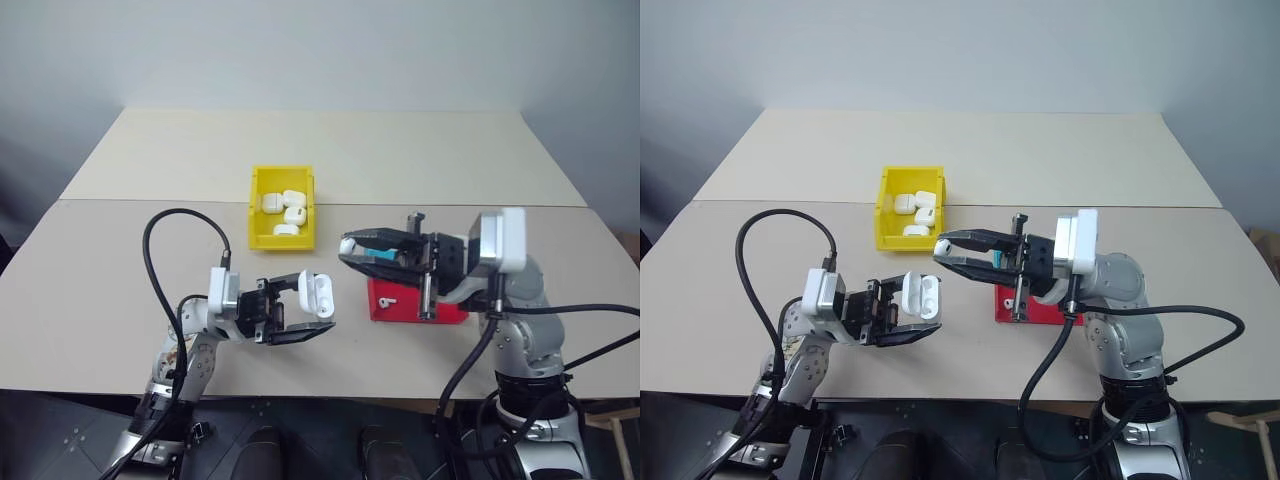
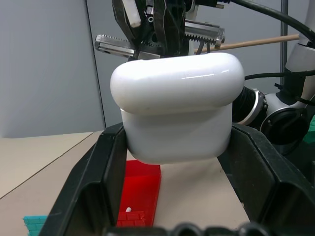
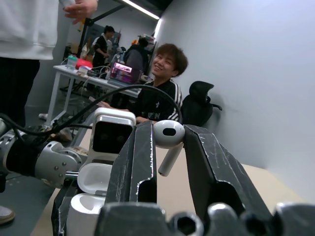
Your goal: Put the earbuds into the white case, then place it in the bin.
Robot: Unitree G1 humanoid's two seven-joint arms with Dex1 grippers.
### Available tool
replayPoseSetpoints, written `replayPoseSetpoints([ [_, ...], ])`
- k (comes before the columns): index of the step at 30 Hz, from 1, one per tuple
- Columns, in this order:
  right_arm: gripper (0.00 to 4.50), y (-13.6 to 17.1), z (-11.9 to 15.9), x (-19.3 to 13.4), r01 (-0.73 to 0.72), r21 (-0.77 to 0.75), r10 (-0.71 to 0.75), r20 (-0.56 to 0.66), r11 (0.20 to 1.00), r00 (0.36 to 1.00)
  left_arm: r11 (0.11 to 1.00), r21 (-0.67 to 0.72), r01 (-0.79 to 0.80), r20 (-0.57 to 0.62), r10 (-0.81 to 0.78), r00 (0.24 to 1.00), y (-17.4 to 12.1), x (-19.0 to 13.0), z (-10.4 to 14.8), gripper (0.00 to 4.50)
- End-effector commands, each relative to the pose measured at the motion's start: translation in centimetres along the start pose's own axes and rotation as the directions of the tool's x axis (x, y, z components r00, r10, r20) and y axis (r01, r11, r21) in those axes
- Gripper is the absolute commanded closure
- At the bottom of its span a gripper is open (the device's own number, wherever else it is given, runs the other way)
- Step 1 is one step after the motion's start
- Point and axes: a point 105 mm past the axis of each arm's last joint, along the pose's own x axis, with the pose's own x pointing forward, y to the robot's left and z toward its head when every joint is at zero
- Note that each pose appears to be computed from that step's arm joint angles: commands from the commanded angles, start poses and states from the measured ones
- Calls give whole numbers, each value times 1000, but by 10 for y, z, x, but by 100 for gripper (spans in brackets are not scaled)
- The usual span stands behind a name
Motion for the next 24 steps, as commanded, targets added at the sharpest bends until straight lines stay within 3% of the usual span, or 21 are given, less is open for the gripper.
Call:
replayPoseSetpoints([
  [1,386,5,1,1,-23,-54,23,8,998,1000,999,43,9,2,-9,1000,-2,0,9,172],
  [24,386,10,-21,8,-26,-48,25,-25,999,999,997,73,40,17,-42,999,0,6,13,172],
])
